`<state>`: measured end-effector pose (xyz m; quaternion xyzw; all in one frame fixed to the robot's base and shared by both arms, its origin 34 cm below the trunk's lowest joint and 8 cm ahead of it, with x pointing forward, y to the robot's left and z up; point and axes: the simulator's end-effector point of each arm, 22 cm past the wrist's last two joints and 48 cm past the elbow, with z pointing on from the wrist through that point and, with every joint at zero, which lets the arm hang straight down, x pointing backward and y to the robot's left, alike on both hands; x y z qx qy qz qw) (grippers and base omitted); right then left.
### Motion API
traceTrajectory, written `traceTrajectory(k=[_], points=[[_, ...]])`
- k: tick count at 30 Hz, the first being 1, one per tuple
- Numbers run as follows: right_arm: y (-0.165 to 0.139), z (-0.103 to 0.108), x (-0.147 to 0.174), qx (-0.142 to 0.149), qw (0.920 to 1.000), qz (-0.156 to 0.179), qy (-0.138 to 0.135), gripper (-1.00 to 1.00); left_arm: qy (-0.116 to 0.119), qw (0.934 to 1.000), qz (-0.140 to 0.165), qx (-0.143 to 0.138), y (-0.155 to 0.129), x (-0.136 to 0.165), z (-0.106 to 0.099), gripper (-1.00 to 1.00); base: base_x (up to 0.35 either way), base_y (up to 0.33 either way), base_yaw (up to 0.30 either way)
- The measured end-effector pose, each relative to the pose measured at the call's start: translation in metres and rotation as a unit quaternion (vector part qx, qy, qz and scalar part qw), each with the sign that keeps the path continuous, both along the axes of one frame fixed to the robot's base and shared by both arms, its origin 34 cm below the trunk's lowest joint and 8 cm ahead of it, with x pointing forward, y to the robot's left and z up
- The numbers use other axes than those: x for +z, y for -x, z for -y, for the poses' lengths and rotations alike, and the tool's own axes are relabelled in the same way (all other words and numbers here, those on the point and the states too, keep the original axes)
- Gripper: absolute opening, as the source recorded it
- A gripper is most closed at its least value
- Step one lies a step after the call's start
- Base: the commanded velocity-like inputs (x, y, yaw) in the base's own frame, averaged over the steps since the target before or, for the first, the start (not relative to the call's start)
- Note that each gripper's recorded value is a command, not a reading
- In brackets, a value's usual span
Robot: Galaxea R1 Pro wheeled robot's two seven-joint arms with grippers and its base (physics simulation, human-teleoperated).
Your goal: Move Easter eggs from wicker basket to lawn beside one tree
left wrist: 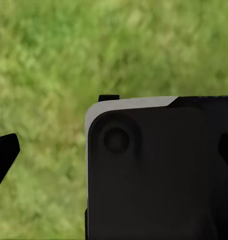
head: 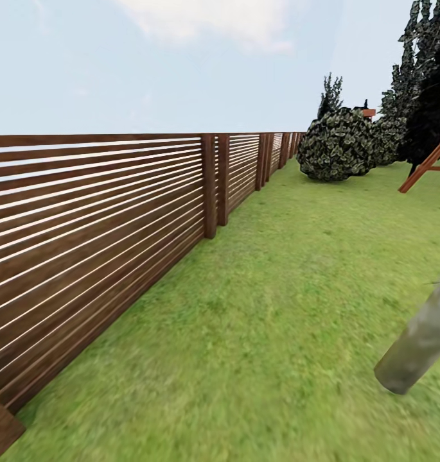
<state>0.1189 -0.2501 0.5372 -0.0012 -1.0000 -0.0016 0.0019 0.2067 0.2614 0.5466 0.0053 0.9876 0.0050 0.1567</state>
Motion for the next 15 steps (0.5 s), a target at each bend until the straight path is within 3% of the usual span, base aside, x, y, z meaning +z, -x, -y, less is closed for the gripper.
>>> traceTrajectory(k=[15], points=[[0.0001,0.0000,0.0000,-0.001,1.0000,0.000,0.000,1.00,0.000,1.0000,0.000,0.000,-0.0002,0.0000,0.0000,1.00,0.312,0.150,-0.092]])
